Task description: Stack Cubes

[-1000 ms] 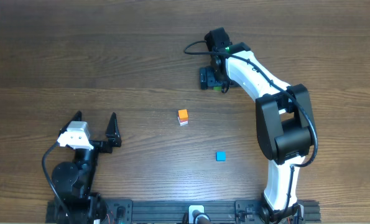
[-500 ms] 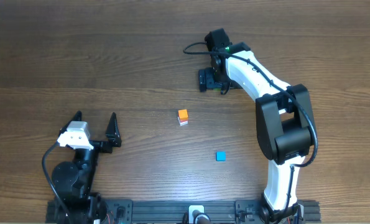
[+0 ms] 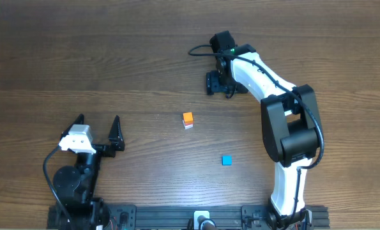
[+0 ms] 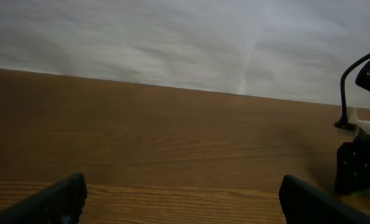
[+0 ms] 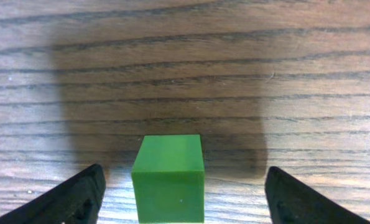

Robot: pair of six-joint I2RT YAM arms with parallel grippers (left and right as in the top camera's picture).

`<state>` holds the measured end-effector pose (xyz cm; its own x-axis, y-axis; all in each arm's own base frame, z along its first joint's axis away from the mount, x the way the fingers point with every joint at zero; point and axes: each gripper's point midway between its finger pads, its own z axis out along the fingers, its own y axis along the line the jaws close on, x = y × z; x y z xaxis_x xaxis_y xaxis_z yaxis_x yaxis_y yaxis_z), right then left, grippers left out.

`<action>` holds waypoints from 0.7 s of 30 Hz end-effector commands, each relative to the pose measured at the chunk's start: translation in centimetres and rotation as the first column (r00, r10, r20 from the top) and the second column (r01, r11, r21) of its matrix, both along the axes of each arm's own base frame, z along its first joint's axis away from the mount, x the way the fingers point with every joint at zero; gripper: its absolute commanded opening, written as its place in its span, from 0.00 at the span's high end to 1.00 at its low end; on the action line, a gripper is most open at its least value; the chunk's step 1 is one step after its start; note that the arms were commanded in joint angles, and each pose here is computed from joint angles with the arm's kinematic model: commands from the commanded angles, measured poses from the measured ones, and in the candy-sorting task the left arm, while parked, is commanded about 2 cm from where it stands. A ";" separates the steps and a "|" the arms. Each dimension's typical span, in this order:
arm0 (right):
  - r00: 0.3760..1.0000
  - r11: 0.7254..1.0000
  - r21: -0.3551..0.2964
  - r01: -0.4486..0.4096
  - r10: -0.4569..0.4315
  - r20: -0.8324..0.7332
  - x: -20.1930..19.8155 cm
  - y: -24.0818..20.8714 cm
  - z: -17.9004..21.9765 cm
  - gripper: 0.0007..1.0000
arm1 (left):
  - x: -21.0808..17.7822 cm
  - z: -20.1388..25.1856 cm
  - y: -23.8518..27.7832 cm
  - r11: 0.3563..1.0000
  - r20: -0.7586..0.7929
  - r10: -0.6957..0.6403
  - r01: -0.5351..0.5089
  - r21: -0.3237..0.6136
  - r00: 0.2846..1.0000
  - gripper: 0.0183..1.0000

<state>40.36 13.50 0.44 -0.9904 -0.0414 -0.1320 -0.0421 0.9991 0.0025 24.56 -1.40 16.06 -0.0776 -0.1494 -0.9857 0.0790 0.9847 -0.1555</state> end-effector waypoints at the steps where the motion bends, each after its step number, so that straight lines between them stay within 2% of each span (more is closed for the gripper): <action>1: 1.000 1.000 0.008 -0.002 0.001 0.003 0.4 0.7 -0.1 0.30 | 0.0 -0.1 -0.1 1.000 0.002 -0.009 0.009 0.014 1.000 0.00; 3: 1.000 1.000 0.008 -0.002 0.002 0.003 0.3 0.7 -0.1 0.36 | 0.0 -0.1 -0.1 1.000 0.002 -0.009 0.009 0.014 1.000 0.00; 4: 1.000 1.000 0.008 -0.002 0.001 0.003 0.3 0.7 -0.1 0.43 | 0.0 -0.1 -0.1 1.000 0.003 -0.009 0.009 0.014 1.000 0.00; 8: 1.000 1.000 0.007 -0.002 0.002 0.003 0.3 0.7 -0.1 0.59 | 0.0 -0.1 -0.1 1.000 0.002 -0.009 0.009 0.014 1.000 0.00; 14: 1.000 1.000 0.008 -0.002 0.002 0.003 0.3 0.7 -0.1 0.76 | 0.0 -0.1 -0.1 1.000 0.002 -0.009 0.009 0.014 1.000 0.00; 16: 1.000 1.000 0.010 -0.002 0.002 0.009 0.5 0.8 -0.1 0.87 | 0.0 -0.1 -0.1 1.000 0.002 -0.009 0.009 0.014 1.000 0.00; 21: 1.000 1.000 0.010 -0.002 0.002 0.010 0.4 0.8 0.1 0.96 | 0.0 -0.1 -0.1 1.000 0.002 -0.009 0.009 0.014 1.000 0.00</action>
<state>40.51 13.67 0.42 -0.9903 -0.0294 -0.1357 -0.0309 0.9995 0.0090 24.56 -1.40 16.06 -0.0776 -0.1494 -0.9857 0.0790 0.9847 -0.1555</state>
